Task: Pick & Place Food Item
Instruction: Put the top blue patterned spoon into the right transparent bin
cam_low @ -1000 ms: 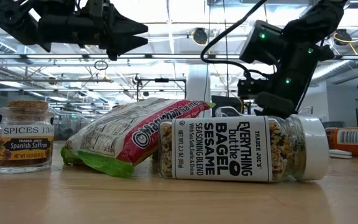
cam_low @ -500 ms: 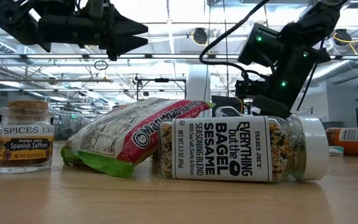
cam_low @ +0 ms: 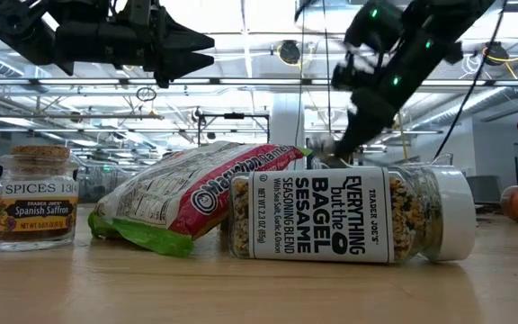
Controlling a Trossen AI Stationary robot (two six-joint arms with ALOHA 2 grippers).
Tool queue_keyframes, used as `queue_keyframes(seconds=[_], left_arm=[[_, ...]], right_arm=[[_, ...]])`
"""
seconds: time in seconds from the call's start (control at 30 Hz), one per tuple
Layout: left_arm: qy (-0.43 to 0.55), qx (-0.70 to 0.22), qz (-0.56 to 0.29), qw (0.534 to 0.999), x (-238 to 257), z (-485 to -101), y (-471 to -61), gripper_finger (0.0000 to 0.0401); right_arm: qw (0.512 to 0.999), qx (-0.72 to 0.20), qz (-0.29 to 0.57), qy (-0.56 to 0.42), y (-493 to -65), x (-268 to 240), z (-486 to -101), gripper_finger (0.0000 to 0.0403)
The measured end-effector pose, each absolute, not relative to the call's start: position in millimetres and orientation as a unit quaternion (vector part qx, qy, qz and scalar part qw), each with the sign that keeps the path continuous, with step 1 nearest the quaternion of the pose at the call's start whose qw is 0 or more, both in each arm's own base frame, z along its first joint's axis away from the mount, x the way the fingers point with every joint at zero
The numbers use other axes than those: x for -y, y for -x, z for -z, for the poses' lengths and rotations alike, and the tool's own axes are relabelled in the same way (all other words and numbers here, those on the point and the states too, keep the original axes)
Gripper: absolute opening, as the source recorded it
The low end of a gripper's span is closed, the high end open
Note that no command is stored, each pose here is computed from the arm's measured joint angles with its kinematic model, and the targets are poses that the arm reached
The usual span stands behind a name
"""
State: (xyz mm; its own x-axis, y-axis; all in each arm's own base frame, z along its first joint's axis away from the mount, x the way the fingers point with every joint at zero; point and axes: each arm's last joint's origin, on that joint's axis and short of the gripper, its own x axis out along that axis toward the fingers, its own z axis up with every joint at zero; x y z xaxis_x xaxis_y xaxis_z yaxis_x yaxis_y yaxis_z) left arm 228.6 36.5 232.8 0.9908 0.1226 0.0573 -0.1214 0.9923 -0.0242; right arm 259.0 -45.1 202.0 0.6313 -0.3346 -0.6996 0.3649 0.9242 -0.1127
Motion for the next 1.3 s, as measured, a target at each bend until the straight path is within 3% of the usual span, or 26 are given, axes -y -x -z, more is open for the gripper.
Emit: queue_keyframes(seconds=[0.33, 0.63, 0.8, 1.3], left_arm=[[0.011, 0.026, -0.071, 0.997, -37.0, -232.1, -228.6, 0.0248], [0.0, 0.021, -0.074, 0.997, -37.3, -231.3, -228.6, 0.0248], [0.0, 0.018, -0.074, 0.997, -37.2, -230.6, -228.6, 0.0248], [-0.01, 0.015, -0.074, 0.997, -37.3, -230.4, -228.6, 0.0248]], right_arm=[[0.923, -0.316, 0.209, 0.067, -228.1, 61.5, -263.8, 0.0001], [0.866, -0.383, 0.224, 0.23, -213.3, 91.9, -301.8, 0.0001], [0.844, -0.414, 0.199, 0.276, -203.7, 117.2, -298.3, 0.0], [0.816, -0.513, 0.159, 0.213, -206.1, 188.2, -238.7, 0.0]])
